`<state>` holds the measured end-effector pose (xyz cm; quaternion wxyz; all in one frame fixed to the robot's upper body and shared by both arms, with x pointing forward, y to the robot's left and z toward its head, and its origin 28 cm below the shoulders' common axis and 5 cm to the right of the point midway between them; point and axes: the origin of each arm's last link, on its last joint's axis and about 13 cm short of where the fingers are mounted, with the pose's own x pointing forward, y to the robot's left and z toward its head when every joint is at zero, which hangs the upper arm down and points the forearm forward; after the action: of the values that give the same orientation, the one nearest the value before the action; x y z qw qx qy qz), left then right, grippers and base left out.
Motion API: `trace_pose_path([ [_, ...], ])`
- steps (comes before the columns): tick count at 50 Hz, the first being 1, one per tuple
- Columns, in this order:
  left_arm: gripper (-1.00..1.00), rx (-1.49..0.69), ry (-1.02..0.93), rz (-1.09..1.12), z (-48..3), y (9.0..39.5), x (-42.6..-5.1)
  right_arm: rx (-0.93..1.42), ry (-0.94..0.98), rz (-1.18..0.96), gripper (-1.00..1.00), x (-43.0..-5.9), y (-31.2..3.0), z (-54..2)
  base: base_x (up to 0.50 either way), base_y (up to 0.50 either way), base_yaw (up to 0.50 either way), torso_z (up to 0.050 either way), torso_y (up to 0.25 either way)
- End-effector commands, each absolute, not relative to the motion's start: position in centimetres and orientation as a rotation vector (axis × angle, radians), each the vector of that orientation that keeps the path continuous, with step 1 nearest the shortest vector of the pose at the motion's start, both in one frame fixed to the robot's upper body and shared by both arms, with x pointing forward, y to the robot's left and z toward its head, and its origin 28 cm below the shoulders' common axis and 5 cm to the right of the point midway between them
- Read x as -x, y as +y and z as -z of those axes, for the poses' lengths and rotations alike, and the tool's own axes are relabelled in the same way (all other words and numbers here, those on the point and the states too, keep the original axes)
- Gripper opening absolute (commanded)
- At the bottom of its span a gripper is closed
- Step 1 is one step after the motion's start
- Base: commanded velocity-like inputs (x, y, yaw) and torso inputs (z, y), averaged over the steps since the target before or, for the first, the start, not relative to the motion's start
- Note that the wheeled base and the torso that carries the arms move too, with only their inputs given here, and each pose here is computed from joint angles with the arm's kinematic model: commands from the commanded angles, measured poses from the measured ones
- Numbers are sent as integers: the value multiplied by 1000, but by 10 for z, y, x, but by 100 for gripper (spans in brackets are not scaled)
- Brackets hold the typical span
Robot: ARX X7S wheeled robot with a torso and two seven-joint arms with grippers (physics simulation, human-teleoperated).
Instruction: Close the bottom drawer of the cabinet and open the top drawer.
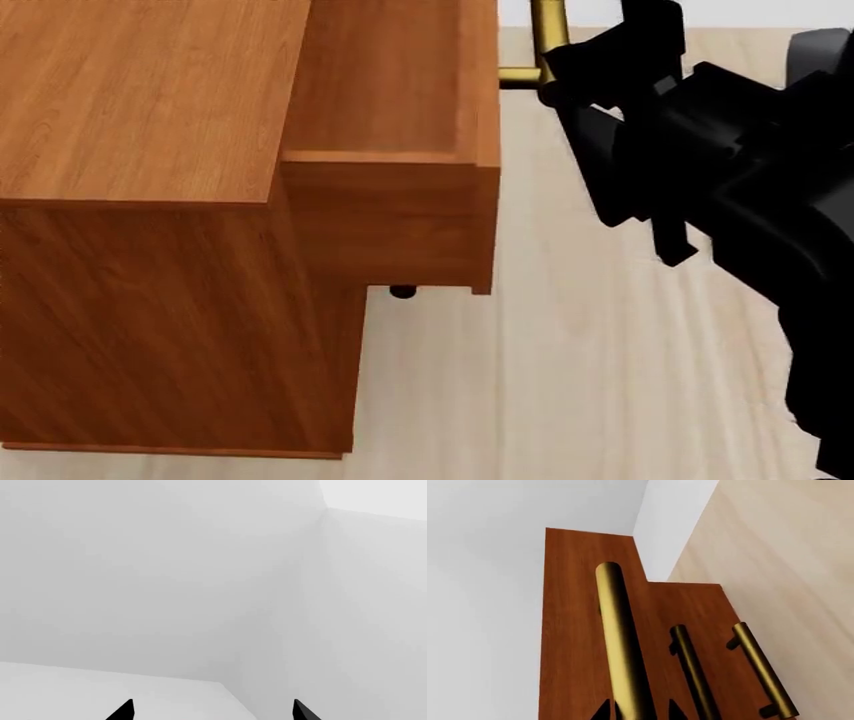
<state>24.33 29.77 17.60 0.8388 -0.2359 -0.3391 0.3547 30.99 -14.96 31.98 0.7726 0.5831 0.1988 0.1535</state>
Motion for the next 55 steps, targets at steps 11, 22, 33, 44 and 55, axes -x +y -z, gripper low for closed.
trace_pose_path([
  [11,100,499,-716,-750,-176,298,-243,-1286,315,-373,100,-303,-160,-330,0,0,-1,1,4],
  [22,100,496,-715,-752,-176,298,-243,-1282,313,-343,100,-303,-163,-326,0,0,0,0,0],
  [33,100,496,-712,-751,-176,298,-244,-1276,281,-261,100,-304,-168,-322,0,0,0,0,0],
  [44,100,496,-714,-747,-176,297,-244,-987,112,-228,100,-280,-156,-356,0,0,0,1,0],
  [55,100,500,-715,-745,-177,297,-243,-628,24,-191,100,-267,-128,-366,0,0,0,0,0],
])
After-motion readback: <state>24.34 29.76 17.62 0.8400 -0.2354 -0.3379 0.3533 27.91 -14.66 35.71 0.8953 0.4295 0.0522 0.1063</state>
